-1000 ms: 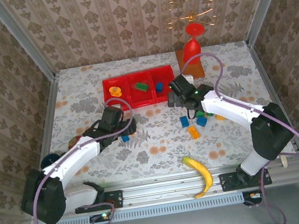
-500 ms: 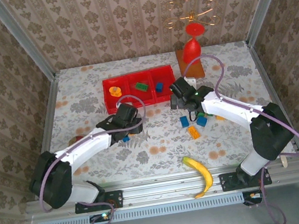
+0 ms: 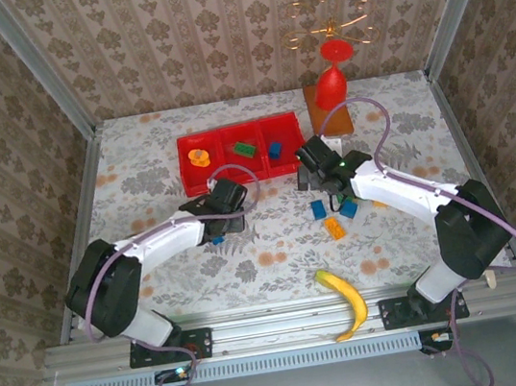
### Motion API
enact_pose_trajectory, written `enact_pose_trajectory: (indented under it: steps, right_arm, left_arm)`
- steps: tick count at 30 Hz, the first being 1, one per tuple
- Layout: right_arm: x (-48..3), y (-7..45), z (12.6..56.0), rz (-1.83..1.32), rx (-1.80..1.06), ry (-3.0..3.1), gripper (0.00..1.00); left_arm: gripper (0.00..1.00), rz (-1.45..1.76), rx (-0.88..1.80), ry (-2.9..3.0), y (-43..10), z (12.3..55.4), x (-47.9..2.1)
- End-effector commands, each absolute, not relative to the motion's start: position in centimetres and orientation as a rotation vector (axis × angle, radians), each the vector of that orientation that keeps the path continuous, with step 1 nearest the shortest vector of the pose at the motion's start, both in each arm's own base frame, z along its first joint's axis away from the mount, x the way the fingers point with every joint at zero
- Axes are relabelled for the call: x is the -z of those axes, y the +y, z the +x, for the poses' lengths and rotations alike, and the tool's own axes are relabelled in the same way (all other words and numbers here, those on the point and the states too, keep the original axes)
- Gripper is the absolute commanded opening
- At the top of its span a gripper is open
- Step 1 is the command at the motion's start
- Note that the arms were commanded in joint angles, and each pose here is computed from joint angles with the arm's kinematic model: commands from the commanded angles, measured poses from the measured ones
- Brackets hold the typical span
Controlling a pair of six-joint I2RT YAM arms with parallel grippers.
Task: Sort the legos into containers by color
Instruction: Pick up the lego from the center of the table.
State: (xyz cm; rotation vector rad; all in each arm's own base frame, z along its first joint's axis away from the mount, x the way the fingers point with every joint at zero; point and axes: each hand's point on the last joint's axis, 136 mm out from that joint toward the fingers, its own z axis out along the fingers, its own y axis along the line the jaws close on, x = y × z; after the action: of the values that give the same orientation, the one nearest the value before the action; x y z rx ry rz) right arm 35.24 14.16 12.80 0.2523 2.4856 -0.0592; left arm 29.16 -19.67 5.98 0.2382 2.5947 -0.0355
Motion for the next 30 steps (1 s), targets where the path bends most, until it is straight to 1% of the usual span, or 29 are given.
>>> enact_pose_trajectory:
  steps: [1,13,17,19,22,24,25,27,30]
  right_arm:
    - [-13.6,13.3,35.3,0.299,0.079,2.447,1.00]
    - [-13.3,13.3,35.4,0.300,0.085,2.454,1.00]
    - [-13.2,13.5,35.4,0.302,0.078,2.456,1.00]
    - [-13.2,13.4,35.4,0.305,0.078,2.456,1.00]
    - [-13.2,13.5,35.4,0.304,0.078,2.456,1.00]
    - [-13.2,13.4,35.4,0.307,0.078,2.455,1.00]
    - [-13.2,13.4,35.4,0.306,0.077,2.456,1.00]
    - [-13.3,13.4,35.4,0.307,0.075,2.454,1.00]
    - [-13.2,13.4,35.4,0.308,0.075,2.455,1.00]
  left_arm:
    - [0.56,0.207,0.000,2.594,-19.5,29.7,-6.3]
    - [0.54,0.216,-0.009,2.633,-19.6,29.9,-4.8]
    - [0.52,0.224,0.002,2.640,-19.9,30.0,-4.7]
    - [0.49,0.231,0.012,2.644,-20.1,29.9,-4.5]
    - [0.47,0.233,0.015,2.653,-20.2,29.8,-4.2]
    - [0.43,0.234,0.013,2.659,-20.2,29.7,-4.1]
    - [0.43,0.236,0.016,2.660,-20.2,29.7,-4.1]
    - [0.43,0.236,0.016,2.662,-20.3,29.6,-4.0]
    - [0.46,0.238,0.017,2.664,-20.3,29.7,-3.9]
